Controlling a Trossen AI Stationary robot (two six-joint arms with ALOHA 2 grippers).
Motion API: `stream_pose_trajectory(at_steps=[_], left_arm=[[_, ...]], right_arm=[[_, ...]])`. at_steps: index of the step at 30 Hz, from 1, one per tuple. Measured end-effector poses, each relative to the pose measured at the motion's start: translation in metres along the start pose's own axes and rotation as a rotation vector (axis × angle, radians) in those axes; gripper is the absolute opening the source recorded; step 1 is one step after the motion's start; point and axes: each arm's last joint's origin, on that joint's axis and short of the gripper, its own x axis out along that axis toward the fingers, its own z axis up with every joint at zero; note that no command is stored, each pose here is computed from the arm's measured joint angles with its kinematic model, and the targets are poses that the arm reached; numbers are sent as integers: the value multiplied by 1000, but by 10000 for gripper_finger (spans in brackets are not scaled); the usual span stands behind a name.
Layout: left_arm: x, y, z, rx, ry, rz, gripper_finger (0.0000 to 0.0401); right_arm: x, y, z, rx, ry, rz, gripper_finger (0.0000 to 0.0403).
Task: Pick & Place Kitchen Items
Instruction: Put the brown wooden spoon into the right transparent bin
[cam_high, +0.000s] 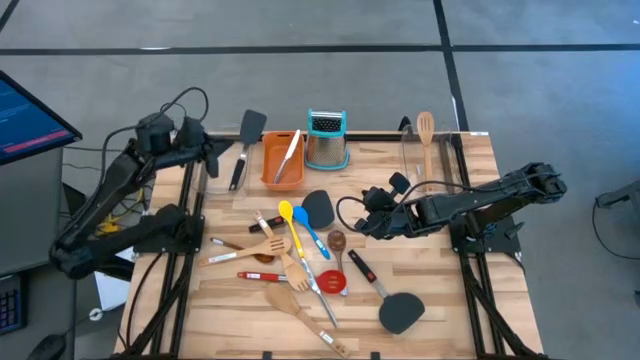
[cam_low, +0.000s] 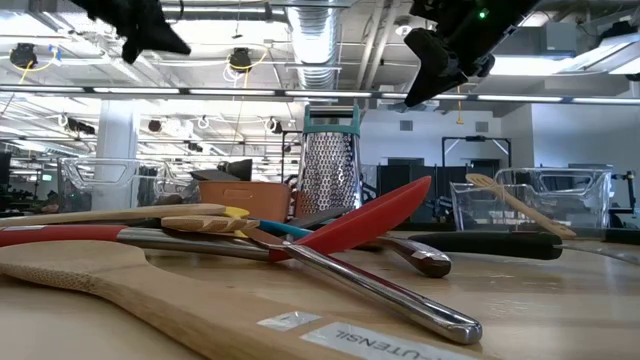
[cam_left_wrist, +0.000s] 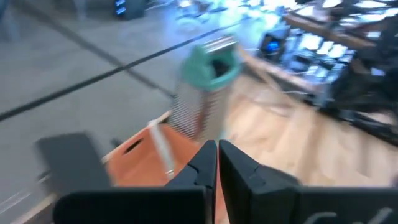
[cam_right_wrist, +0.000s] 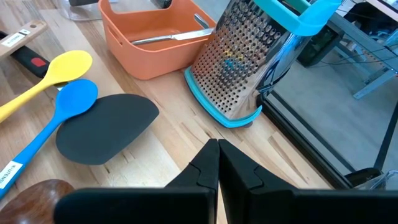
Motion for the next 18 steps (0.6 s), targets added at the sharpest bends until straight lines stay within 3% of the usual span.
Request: stream_pose_trajectory(at_steps=[10,18], left_arm=[[-9,-44,1,121,-58,-322,1],[4,-72,-4,190,-16,-386,1]], right_arm=[[0,0,0,0,-1,-1,1],[0,0,0,0,-1,-1,1]])
